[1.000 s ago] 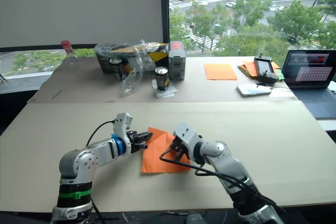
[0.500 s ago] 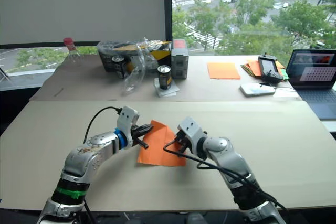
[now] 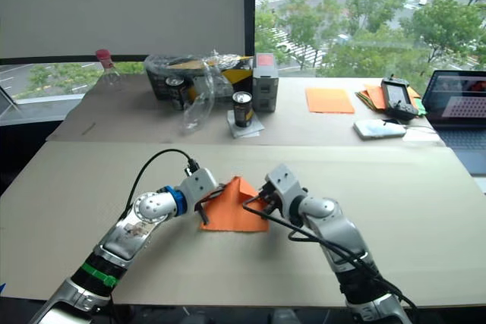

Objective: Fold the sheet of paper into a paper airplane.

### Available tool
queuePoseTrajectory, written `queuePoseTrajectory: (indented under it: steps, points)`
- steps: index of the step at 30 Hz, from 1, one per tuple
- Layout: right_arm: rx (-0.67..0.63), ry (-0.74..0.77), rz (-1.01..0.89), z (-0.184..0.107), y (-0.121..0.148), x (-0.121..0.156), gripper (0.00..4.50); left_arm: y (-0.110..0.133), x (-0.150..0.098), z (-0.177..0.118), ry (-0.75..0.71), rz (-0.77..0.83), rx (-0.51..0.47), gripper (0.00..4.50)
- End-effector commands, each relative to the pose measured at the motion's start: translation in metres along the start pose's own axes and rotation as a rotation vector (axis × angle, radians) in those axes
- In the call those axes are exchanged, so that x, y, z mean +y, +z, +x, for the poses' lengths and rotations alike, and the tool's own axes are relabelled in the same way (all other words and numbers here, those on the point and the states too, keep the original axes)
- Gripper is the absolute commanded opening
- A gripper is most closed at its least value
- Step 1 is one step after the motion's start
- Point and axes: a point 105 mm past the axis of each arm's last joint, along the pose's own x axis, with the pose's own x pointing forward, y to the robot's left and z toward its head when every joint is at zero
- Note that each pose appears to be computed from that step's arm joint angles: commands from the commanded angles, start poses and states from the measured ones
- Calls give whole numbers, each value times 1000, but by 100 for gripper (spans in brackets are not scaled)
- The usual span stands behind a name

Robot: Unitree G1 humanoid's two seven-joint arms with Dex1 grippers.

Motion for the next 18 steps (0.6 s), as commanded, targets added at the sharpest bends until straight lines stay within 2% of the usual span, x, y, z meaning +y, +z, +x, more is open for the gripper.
queuePoseTrajectory:
  steps: [1, 7, 18]
  points:
    - [-57, 4, -11, -4, 13, 3, 0, 6, 1, 1, 16, 93, -13, 2]
    - [-140, 6, -43, -1, 32, 3, 0, 1, -10, 4, -20, 152, 6, 2]
    - [-196, 37, -30, 8, 43, 2, 0, -3, -18, 3, -50, 149, 14, 2]
